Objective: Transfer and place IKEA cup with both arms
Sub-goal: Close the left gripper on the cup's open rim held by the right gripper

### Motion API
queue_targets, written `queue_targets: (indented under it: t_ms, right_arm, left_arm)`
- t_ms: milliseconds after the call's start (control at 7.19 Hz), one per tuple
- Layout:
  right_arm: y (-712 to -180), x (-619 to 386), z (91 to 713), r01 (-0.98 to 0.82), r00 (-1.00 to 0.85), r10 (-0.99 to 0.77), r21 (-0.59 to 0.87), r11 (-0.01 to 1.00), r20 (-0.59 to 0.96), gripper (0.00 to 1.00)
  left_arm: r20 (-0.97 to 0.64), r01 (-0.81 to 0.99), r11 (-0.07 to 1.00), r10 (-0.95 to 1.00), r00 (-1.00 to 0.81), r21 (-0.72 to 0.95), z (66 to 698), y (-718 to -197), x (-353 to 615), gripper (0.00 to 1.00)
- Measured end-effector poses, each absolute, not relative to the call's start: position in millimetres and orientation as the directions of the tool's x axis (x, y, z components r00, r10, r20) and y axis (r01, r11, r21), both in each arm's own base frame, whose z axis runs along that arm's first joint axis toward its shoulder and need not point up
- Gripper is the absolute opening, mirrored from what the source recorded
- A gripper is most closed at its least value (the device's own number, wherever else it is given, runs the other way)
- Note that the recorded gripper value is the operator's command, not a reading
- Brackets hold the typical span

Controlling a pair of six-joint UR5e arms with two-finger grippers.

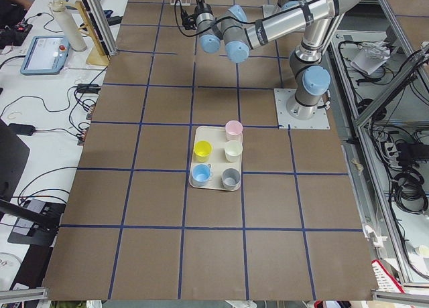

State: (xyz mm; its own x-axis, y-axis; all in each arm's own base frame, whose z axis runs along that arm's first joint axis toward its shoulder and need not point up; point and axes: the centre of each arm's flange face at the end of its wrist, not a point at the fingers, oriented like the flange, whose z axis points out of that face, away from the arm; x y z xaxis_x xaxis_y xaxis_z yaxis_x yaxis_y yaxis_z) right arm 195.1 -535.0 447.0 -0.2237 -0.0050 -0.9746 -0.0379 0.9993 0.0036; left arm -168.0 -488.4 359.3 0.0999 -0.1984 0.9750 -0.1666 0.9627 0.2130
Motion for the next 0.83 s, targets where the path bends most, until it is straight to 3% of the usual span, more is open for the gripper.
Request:
queue_targets:
  t_ms: [139,278,417,834]
  right_arm:
    - [-535,195,447,-0.038,-0.223,-0.005,0.003,0.999,-0.975,0.33]
    - [-535,195,447,-0.038,-0.223,-0.006,0.003,0.999,-0.975,0.60]
    - [-535,195,447,-0.038,-0.226,-0.005,0.003,0.999,-0.974,1.00]
    - [-539,194,458,-0.007,-0.241,0.093,0.098,0.995,-0.966,1.00]
  left_arm:
    - [0.978,-0.167,0.966,-0.184,0.096,0.198,359,-488,-168,0.07]
    - [0.982,-0.167,0.969,-0.166,0.090,0.179,361,-487,-168,0.00]
    - [0.984,-0.168,0.971,-0.157,0.088,0.170,362,-485,-169,0.00]
    - [0.986,-0.168,0.973,-0.143,0.086,0.156,360,-479,-169,0.00]
